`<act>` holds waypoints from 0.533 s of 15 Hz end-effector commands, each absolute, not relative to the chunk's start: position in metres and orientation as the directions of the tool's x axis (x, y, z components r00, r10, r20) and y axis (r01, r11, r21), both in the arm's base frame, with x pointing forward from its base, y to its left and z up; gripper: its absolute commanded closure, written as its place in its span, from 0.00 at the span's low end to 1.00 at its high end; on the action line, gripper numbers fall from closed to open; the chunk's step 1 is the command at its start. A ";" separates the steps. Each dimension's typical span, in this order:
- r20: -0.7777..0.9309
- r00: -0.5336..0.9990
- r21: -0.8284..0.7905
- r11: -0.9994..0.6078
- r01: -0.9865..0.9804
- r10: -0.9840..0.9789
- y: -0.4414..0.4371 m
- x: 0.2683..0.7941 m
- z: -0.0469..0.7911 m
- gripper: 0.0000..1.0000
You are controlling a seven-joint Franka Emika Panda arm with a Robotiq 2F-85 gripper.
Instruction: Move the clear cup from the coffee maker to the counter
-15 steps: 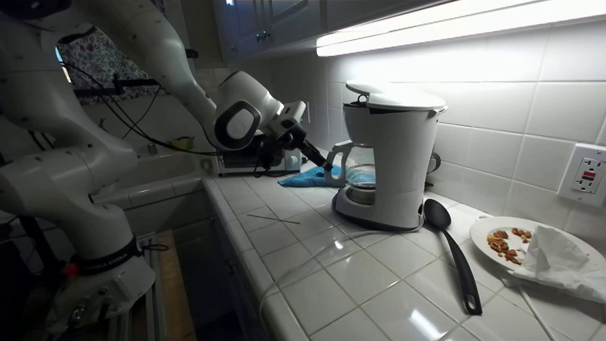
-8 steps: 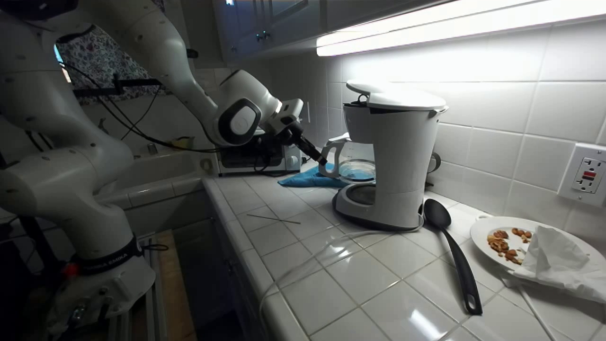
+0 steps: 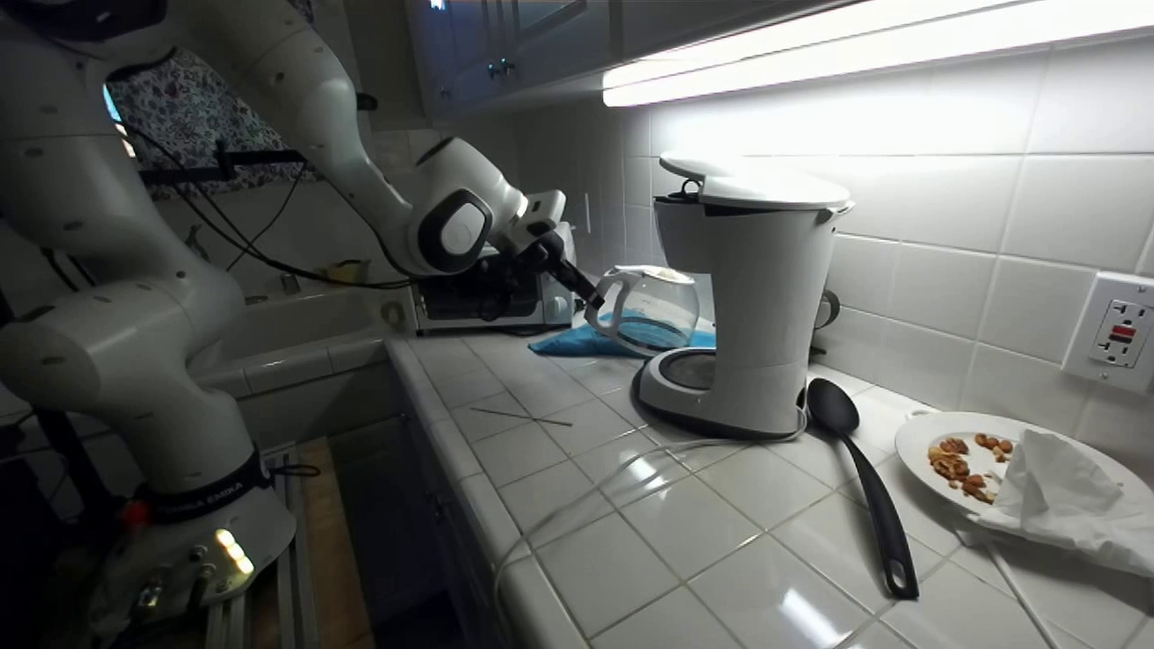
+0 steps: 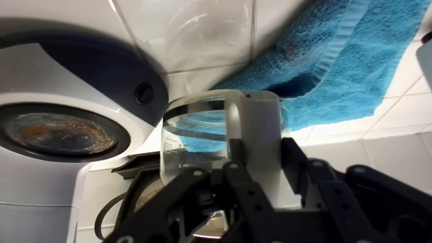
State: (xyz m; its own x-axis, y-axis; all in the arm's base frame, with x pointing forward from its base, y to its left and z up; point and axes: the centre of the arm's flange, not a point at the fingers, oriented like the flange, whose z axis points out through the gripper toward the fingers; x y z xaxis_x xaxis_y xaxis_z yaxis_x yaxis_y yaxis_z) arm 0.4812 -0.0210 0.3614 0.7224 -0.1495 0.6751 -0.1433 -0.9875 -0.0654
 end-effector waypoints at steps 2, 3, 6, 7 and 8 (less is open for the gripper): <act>0.668 0.736 -0.071 -0.994 -0.087 -0.113 -0.027 0.473 0.393 0.91; 0.666 0.738 -0.072 -0.994 -0.082 -0.109 -0.025 0.473 0.392 0.91; 0.655 0.749 -0.072 -0.995 -0.063 -0.095 -0.019 0.473 0.389 0.58; 0.653 0.752 -0.071 -0.996 -0.057 -0.090 -0.018 0.473 0.388 0.41; 0.650 0.755 -0.065 -0.997 -0.051 -0.082 -0.015 0.472 0.388 0.34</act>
